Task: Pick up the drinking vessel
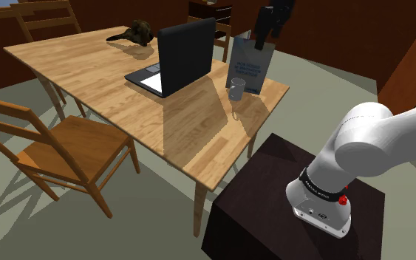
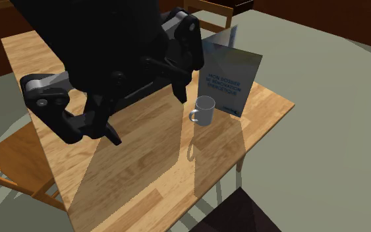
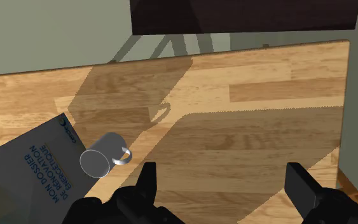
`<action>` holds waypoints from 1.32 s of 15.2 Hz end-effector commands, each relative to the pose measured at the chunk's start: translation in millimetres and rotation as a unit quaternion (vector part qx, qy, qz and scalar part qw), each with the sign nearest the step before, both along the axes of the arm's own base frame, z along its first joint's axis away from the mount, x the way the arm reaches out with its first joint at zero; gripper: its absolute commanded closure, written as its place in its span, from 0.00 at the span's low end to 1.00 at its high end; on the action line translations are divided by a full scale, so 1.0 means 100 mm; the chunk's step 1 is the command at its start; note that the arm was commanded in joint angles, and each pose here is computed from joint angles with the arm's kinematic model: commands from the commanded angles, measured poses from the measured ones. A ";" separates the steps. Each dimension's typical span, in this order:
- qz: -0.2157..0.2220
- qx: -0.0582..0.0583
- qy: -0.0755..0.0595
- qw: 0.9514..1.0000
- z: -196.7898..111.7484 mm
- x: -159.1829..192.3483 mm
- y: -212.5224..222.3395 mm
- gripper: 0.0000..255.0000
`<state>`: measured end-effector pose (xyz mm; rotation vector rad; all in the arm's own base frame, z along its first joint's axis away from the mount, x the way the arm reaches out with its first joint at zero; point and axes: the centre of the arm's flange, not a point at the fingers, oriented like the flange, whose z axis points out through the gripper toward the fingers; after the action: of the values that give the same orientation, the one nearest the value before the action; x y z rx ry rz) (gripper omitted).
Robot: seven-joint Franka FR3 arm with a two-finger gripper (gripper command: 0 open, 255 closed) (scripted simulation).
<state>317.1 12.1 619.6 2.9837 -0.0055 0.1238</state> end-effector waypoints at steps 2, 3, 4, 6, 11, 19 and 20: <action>0.005 0.002 -0.001 1.000 -0.07 0.04 -0.11 0.00; 0.009 0.005 -0.001 1.000 -0.14 0.07 -0.22 0.00; 0.014 0.007 -0.002 1.000 -0.21 0.11 -0.33 0.00; 0.023 0.012 -0.003 1.000 -0.36 0.19 -0.55 0.00; 0.046 0.025 -0.007 0.999 -0.73 0.40 -1.09 0.00; 0.084 0.044 -0.013 0.995 -1.35 0.81 -1.90 0.00; 0.088 0.047 -0.013 0.995 -1.43 0.86 -2.00 0.00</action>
<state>397.8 -175.7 484.3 3.0701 0.2400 0.1834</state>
